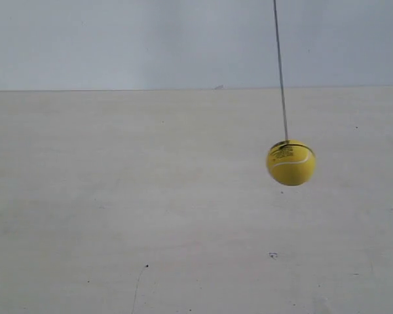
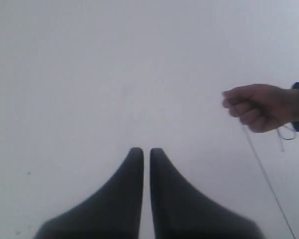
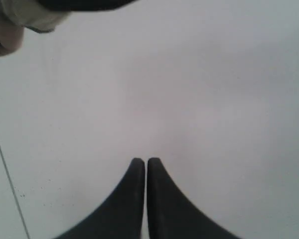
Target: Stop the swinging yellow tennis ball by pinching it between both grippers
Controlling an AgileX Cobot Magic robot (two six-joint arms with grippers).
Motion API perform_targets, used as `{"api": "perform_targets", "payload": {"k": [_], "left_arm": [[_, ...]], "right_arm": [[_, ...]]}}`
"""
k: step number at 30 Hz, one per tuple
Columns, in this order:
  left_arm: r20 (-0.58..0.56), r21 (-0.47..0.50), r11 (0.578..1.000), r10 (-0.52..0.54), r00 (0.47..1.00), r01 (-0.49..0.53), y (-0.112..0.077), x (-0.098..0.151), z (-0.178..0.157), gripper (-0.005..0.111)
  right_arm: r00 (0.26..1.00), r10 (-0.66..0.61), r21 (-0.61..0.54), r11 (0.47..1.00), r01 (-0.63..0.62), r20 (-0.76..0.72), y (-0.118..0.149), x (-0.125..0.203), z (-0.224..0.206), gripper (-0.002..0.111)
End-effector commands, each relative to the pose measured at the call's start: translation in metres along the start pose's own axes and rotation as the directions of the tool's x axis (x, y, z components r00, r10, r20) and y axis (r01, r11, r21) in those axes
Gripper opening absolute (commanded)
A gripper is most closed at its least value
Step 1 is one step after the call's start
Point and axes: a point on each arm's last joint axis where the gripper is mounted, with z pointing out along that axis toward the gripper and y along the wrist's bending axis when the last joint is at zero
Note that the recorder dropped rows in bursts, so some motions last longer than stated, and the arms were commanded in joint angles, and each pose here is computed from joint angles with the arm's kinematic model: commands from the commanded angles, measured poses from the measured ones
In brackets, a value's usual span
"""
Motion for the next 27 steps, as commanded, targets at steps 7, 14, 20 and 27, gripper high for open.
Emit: {"api": "perform_targets", "payload": {"k": [7, 14, 20, 27], "left_arm": [[-0.326, 0.130, 0.982, -0.088, 0.941, 0.137, 0.002, 0.009, 0.061, 0.005], [-0.587, 0.193, 0.951, -0.084, 0.805, 0.240, 0.021, 0.096, 0.087, 0.005], [-0.658, 0.217, 0.920, -0.109, 0.745, 0.326, 0.029, 0.151, 0.083, 0.005], [-0.740, 0.222, 0.897, -0.101, 0.665, 0.383, 0.029, 0.182, 0.081, 0.005]], "right_arm": [[0.991, -0.065, -0.143, 0.989, 0.047, -0.119, 0.015, -0.010, 0.046, 0.000], [0.942, -0.063, -0.227, 0.974, -0.014, -0.329, 0.007, 0.045, 0.088, 0.000], [0.901, -0.121, -0.336, 0.942, -0.028, -0.416, 0.005, 0.082, 0.100, 0.000], [0.778, -0.221, -0.358, 0.934, -0.006, -0.588, 0.016, 0.104, 0.121, 0.000]]}}
